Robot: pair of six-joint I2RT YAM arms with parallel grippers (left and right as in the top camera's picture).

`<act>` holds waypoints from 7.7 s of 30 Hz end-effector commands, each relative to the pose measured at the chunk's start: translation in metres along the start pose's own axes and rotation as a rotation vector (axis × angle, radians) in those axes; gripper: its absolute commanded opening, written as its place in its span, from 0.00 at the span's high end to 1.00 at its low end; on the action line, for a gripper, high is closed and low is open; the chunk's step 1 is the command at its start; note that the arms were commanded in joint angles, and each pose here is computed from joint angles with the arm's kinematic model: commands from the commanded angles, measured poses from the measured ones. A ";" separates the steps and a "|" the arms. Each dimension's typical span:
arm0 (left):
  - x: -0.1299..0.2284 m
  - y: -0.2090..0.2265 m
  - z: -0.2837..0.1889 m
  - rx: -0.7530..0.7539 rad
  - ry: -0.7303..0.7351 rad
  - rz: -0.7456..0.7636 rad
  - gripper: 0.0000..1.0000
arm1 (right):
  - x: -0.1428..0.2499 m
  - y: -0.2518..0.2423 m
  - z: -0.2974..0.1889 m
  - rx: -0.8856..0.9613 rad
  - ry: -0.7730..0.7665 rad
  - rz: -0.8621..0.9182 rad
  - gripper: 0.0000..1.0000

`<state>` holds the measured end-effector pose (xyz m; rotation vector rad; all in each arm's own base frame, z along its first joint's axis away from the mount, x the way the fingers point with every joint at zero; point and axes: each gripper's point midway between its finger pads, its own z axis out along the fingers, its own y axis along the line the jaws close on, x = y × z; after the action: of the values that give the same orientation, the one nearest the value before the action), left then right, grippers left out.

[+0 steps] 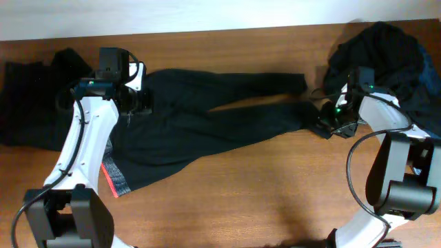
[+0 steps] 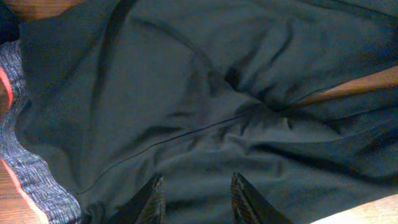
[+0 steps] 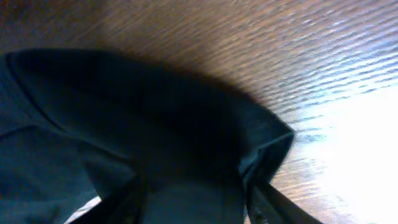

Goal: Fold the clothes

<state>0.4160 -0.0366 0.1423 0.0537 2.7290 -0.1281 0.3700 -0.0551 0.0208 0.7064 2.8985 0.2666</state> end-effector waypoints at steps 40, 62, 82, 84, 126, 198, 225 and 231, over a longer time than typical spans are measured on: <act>0.003 -0.003 -0.001 0.014 0.018 0.011 0.65 | -0.072 -0.004 -0.093 0.174 -0.213 0.182 0.12; 0.002 -0.002 0.000 0.013 0.011 0.011 0.65 | -0.022 0.070 -0.010 0.091 -0.082 -0.435 0.96; 0.002 -0.001 0.000 0.005 0.013 0.011 0.64 | 0.007 0.063 0.022 0.109 0.045 -0.450 0.96; 0.002 0.000 0.000 0.005 0.013 0.011 0.65 | 0.007 0.063 0.022 0.109 0.047 -0.450 0.96; 0.200 -0.013 0.055 0.037 0.566 -0.369 0.65 | -0.003 0.070 0.023 0.082 0.003 -0.449 0.33; 0.054 0.058 0.025 -0.138 0.007 -0.241 0.01 | -0.096 0.142 -0.031 -0.054 -0.264 -0.573 0.03; 0.027 0.047 0.026 -0.124 -0.094 -0.182 0.01 | -0.102 0.132 0.030 -0.031 -0.215 -0.494 0.23; 0.027 0.047 0.026 -0.124 -0.094 -0.182 0.01 | -0.104 0.126 0.038 -0.009 -0.212 -0.445 0.24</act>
<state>0.4003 0.0106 0.0944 -0.2611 2.6623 -0.0076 0.5206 0.0151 0.0252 0.0132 2.7464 0.1740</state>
